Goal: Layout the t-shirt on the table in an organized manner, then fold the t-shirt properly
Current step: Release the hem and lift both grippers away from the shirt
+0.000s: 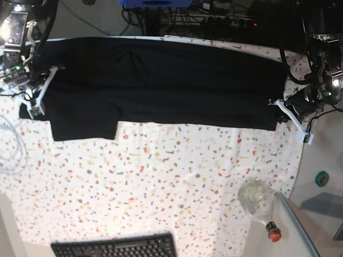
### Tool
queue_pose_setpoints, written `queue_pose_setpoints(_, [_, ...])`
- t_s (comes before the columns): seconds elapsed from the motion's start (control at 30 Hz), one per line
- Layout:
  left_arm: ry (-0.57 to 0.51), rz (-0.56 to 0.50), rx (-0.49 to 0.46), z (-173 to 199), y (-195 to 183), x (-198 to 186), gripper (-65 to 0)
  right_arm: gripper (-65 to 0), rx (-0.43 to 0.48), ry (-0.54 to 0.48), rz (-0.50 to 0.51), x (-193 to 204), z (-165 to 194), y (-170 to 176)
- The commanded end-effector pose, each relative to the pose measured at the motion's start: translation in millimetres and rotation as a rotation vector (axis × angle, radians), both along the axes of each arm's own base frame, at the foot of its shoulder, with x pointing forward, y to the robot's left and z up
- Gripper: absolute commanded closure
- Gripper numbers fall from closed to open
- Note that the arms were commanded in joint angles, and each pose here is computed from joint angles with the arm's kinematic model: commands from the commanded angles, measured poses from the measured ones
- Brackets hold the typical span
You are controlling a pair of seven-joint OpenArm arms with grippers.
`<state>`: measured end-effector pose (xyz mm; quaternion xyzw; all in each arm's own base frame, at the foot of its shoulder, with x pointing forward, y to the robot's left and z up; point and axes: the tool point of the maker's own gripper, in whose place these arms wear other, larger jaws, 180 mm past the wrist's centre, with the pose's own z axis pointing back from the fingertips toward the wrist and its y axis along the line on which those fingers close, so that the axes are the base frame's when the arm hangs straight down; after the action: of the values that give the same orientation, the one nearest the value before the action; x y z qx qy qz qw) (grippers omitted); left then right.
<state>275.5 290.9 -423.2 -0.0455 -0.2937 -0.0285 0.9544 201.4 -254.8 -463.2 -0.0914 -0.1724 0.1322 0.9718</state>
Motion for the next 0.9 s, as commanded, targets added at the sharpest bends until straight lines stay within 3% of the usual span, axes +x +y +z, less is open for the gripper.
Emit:
queue_pose_setpoints(0.0, [-0.027,0.011,0.017,9,11,8,0.0,0.0,-0.023,-0.030,-0.002,9,8,-9])
queue_pose_setpoints(0.8, [0.029,0.032,0.020,-5,18,-10,0.0,0.0,-0.033,-0.024,-0.008,8,9,-12])
queue_pose_setpoints(0.83, [0.029,0.034,0.020,-5,19,-10,0.0,-6.6,-0.033,-0.024,-0.008,8,9,-12])
queue_pose_setpoints(0.87, [0.033,0.035,0.021,-6,19,-12,-5.1,-14.0,-0.034,-0.025,-0.012,7,9,-13])
